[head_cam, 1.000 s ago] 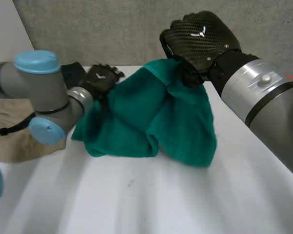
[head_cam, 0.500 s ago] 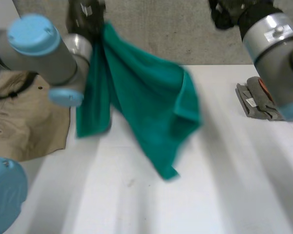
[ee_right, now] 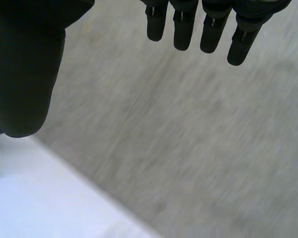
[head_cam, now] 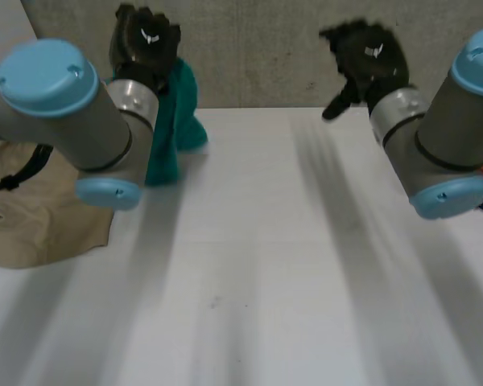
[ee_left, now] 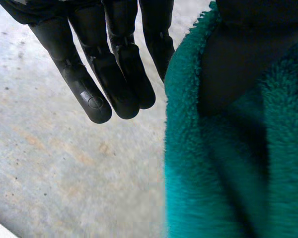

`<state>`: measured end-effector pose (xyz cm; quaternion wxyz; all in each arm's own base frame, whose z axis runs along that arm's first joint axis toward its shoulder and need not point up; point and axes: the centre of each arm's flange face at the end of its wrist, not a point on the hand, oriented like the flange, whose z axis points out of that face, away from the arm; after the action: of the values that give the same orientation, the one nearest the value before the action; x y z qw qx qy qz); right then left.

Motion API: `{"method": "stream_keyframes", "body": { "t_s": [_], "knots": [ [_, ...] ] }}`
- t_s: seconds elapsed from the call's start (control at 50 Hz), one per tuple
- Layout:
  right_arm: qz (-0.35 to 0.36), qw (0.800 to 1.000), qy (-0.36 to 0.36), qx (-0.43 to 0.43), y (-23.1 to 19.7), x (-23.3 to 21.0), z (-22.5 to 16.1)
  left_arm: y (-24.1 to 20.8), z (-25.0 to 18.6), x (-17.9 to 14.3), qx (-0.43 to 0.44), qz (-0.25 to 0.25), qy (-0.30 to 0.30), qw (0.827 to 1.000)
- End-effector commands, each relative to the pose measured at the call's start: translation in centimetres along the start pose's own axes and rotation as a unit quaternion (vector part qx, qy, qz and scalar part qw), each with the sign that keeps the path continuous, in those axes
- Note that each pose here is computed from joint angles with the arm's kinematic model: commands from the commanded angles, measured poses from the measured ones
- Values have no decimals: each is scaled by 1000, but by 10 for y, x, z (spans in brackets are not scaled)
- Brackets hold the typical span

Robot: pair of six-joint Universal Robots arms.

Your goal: Fold the laundry.

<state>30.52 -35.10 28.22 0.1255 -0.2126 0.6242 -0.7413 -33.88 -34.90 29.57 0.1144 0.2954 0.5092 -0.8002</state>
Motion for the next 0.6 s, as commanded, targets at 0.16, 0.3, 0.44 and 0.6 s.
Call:
{"method": "stream_keyframes", "body": {
  "t_s": [0.16, 0.3, 0.44, 0.6],
  "knots": [
    [155, 966, -41, -203, 68, -29, -22, -20, 8, -28, 37, 106, -52, 992],
    [256, 928, -60, -263, 78, -50, -38, -49, 5, -40, 59, 104, -57, 991],
    [311, 902, -104, -281, 77, -75, -47, -65, -3, -45, 65, 98, -41, 992],
    [340, 902, -131, -231, 83, -97, -25, -77, -12, -47, 68, 94, -29, 993]
  ]
}}
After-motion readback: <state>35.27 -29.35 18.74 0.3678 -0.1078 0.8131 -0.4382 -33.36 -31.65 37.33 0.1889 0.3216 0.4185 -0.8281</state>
